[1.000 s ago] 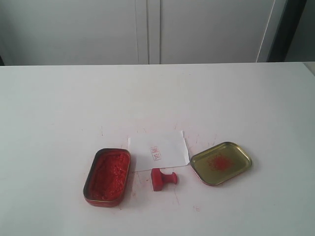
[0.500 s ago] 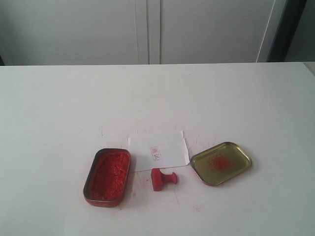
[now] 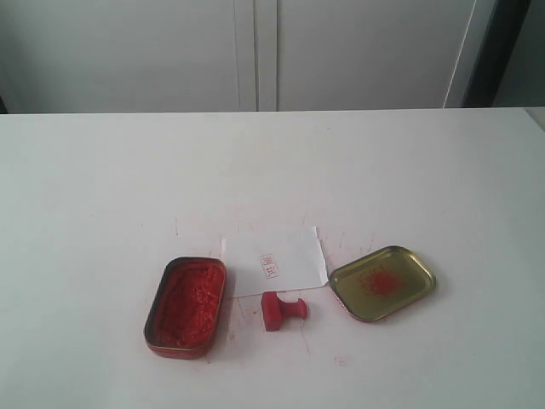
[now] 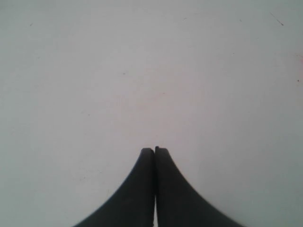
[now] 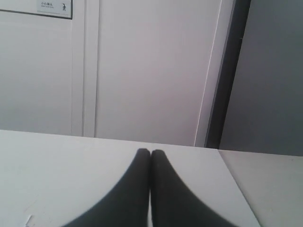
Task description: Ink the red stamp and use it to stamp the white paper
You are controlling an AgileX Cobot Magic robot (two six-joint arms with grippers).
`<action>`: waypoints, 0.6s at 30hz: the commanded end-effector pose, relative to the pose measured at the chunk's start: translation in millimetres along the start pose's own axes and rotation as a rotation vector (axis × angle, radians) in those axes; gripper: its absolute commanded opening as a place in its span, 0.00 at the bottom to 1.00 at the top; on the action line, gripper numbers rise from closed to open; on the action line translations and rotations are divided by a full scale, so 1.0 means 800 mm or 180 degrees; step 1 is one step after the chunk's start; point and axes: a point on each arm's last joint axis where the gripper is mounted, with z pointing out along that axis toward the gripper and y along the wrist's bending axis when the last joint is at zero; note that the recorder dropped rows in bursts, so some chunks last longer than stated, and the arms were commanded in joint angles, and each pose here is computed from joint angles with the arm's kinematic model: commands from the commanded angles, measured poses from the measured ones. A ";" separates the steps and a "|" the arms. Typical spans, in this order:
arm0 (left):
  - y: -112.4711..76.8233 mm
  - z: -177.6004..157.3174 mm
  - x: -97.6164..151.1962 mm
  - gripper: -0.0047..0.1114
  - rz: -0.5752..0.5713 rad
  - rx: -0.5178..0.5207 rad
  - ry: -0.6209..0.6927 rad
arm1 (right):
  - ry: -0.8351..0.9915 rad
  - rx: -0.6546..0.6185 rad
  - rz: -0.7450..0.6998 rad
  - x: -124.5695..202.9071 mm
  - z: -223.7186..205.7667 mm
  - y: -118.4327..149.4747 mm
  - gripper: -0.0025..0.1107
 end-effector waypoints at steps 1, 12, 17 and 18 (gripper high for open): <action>-0.001 0.001 0.003 0.04 -0.0007 0.0028 0.0009 | -0.0143 -0.0017 -0.0018 -0.002 -0.007 0.000 0.02; -0.001 0.001 0.003 0.04 -0.0007 0.0028 0.0009 | -0.0108 -0.0015 -0.0016 0.017 0.001 0.001 0.02; -0.001 0.001 0.003 0.04 -0.0007 0.0028 0.0009 | 0.0174 -0.0032 -0.0015 0.056 0.011 0.004 0.02; -0.001 0.001 0.003 0.04 -0.0007 0.0028 0.0009 | 0.0244 -0.0036 -0.0015 0.065 0.013 0.004 0.02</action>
